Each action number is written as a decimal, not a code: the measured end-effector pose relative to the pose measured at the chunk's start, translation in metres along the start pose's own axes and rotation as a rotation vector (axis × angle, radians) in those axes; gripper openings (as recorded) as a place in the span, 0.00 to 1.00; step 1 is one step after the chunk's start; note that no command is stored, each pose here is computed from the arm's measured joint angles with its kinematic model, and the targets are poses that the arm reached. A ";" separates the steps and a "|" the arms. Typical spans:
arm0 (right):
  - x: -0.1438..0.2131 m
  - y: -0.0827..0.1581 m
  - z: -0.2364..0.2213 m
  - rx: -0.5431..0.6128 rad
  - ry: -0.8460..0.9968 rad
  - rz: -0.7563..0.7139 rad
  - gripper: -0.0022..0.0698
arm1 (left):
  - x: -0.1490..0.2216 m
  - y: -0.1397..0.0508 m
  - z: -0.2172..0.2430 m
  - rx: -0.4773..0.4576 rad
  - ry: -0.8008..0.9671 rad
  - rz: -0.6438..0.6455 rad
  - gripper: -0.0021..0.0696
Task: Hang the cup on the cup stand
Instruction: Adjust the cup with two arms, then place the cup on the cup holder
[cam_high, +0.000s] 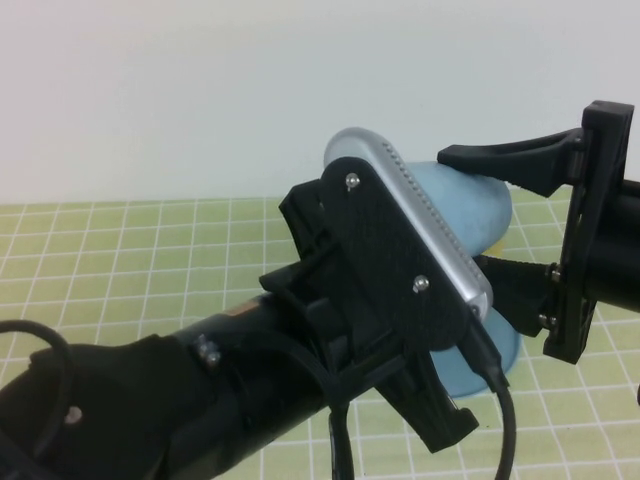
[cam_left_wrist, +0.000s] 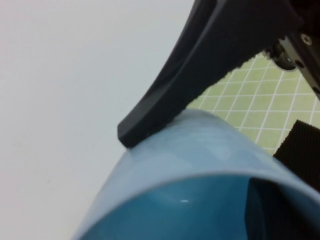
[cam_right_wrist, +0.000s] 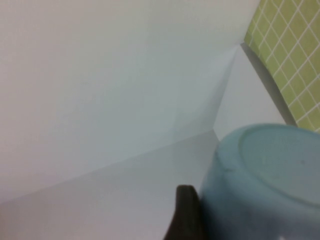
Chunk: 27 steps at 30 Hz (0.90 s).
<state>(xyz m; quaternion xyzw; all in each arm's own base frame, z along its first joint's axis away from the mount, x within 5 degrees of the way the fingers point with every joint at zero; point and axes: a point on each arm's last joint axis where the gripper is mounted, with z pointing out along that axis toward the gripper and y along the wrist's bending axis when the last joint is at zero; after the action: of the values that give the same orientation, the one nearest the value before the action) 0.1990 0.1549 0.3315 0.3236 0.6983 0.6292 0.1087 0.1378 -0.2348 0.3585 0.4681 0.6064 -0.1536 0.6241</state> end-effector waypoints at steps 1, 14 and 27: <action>0.000 0.000 0.000 0.000 0.000 -0.006 0.80 | 0.000 0.000 -0.001 0.000 0.000 -0.009 0.07; -0.005 0.010 -0.013 -0.038 -0.143 -0.252 0.79 | -0.013 0.016 -0.033 -0.052 -0.041 -0.189 0.45; -0.015 0.023 -0.038 0.110 -0.403 -1.223 0.79 | 0.045 -0.002 -0.049 -0.032 0.096 -0.248 0.29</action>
<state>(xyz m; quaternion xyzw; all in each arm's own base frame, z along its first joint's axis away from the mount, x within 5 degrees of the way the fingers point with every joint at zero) 0.1965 0.1152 0.3562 -0.0158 0.7538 0.3439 0.5597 0.1165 -0.1813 0.3262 0.3864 0.6912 -0.1975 0.5779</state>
